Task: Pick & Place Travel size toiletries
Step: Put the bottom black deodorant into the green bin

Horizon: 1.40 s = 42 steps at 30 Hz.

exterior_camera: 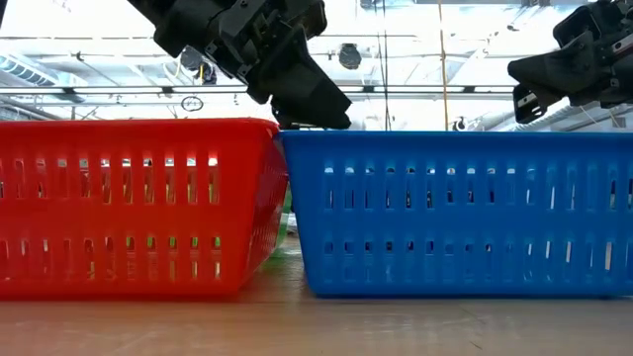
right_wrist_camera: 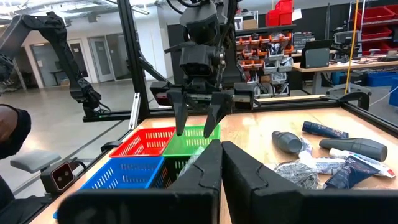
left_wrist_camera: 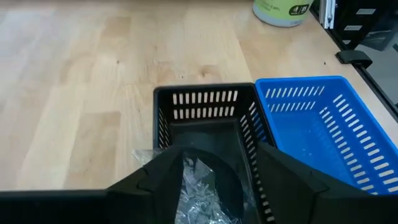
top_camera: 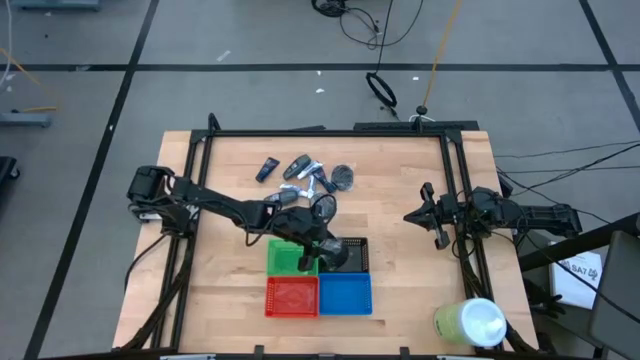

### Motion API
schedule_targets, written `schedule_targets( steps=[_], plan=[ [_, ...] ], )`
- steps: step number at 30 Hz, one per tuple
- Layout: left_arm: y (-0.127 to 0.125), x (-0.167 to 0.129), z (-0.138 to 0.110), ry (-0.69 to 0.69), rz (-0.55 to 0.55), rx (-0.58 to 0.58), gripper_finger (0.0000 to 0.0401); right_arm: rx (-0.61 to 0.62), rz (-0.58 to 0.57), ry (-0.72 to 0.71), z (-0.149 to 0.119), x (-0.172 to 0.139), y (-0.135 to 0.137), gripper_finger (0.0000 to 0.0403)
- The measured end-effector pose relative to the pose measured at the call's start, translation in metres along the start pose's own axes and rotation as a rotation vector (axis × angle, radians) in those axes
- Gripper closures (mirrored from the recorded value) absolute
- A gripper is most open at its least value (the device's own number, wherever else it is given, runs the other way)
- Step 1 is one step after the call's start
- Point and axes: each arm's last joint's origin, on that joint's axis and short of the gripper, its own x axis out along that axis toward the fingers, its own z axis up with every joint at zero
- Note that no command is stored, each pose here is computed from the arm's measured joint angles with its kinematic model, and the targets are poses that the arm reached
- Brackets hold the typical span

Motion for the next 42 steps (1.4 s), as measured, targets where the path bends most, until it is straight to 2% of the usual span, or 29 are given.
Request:
schedule_targets(
  steps=[6,11,15,18,20,23,26,28,31,36,42],
  plan=[
    [-0.001,-0.021,0.012,-0.022,0.105,0.054,0.0171,0.000,0.000,0.000,0.000,0.000,0.000,0.0403],
    [-0.002,-0.058,0.020,0.027,0.317,0.068,0.0167,0.000,0.000,0.000,0.000,0.000,0.000,0.0403],
    [0.001,-0.088,0.020,0.090,0.498,0.032,0.0166,0.000,0.000,0.000,0.000,0.000,0.000,0.0403],
    [0.005,-0.104,0.017,0.127,0.590,-0.029,0.0166,0.000,0.000,0.000,0.000,0.000,0.000,0.0403],
    [0.008,-0.108,0.015,0.133,0.598,-0.101,0.0166,0.000,0.000,0.000,0.000,0.000,0.000,0.0403],
    [0.009,-0.104,0.013,0.143,0.471,-0.192,0.0166,0.000,0.000,-0.001,0.000,0.000,0.000,0.0403],
    [0.004,-0.087,0.009,0.181,0.313,-0.193,0.0166,0.000,0.000,0.000,0.000,0.000,0.000,0.0403],
    [0.001,-0.077,0.004,0.223,0.291,-0.143,0.0166,0.000,0.000,0.000,0.000,0.000,0.000,0.0403],
    [0.003,-0.074,-0.006,0.306,0.371,-0.110,0.0167,-0.001,0.000,-0.003,0.000,0.000,0.000,0.0403],
    [0.019,-0.081,-0.016,0.389,0.550,-0.184,0.0167,0.000,0.000,0.000,0.000,0.000,0.000,0.0403],
    [0.045,-0.089,-0.025,0.486,0.618,-0.187,0.0167,0.000,0.000,0.000,0.000,0.000,0.000,0.0403]
  ],
)
